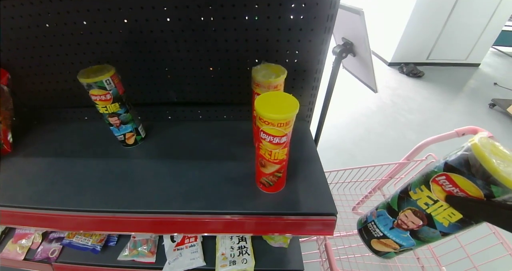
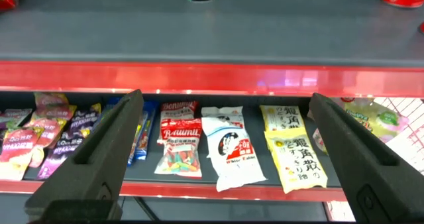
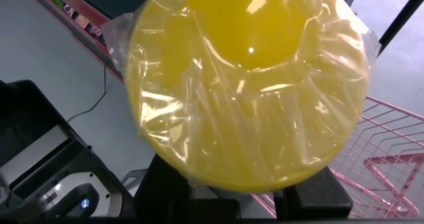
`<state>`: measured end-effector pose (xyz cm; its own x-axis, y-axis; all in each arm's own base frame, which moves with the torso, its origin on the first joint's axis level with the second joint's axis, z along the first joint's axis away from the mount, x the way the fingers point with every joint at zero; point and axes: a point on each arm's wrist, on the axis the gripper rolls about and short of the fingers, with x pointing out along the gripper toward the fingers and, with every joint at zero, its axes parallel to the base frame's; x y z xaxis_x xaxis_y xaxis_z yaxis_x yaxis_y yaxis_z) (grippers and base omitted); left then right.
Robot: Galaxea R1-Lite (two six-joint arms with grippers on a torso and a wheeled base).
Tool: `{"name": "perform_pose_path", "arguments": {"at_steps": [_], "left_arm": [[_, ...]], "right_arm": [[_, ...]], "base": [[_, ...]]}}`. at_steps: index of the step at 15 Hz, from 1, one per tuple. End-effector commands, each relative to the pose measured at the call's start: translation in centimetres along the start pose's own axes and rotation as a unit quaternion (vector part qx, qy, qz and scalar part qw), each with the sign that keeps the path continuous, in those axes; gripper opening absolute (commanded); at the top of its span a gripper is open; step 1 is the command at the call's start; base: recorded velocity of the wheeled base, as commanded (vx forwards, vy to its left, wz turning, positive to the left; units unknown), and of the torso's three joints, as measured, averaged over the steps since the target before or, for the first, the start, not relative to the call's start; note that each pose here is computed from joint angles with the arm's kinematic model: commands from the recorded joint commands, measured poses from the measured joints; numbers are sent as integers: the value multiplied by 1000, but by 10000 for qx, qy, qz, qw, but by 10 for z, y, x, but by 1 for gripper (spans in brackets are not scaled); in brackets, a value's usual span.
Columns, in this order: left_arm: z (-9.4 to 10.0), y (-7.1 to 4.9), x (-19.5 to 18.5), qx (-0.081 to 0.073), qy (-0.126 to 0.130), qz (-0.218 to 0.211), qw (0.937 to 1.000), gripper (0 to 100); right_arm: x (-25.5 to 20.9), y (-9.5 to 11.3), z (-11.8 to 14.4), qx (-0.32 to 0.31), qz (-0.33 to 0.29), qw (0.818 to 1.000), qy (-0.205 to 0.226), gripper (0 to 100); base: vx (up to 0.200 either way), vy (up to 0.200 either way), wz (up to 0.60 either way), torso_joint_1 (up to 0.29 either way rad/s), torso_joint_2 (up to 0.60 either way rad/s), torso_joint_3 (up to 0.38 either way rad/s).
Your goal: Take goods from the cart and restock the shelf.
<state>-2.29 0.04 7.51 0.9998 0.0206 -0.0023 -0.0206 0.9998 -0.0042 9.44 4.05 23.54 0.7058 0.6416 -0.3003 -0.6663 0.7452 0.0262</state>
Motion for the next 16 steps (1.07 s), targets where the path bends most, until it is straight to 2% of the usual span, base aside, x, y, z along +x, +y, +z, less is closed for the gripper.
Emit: {"name": "perform_pose_path", "arguments": {"at_steps": [1, 4, 15, 16], "left_arm": [[0, 0, 0, -2, 4, 4, 10000, 100], [0, 0, 0, -2, 4, 4, 10000, 100], [0, 0, 0, 6, 4, 4, 10000, 100], [0, 0, 0, 6, 4, 4, 10000, 100]], "right_arm": [[-1, 1, 0, -21, 14, 10000, -22, 0], [-3, 2, -1, -23, 12, 10000, -43, 0], [-13, 6, -4, -36, -45, 9999, -152, 0], [-16, 7, -2, -70, -69, 9997, -244, 0]], "base": [[0, 0, 0, 163, -359, -207], [0, 0, 0, 85, -180, -95], [0, 0, 0, 0, 0, 0], [0, 200, 0, 2, 2, 2]]}}
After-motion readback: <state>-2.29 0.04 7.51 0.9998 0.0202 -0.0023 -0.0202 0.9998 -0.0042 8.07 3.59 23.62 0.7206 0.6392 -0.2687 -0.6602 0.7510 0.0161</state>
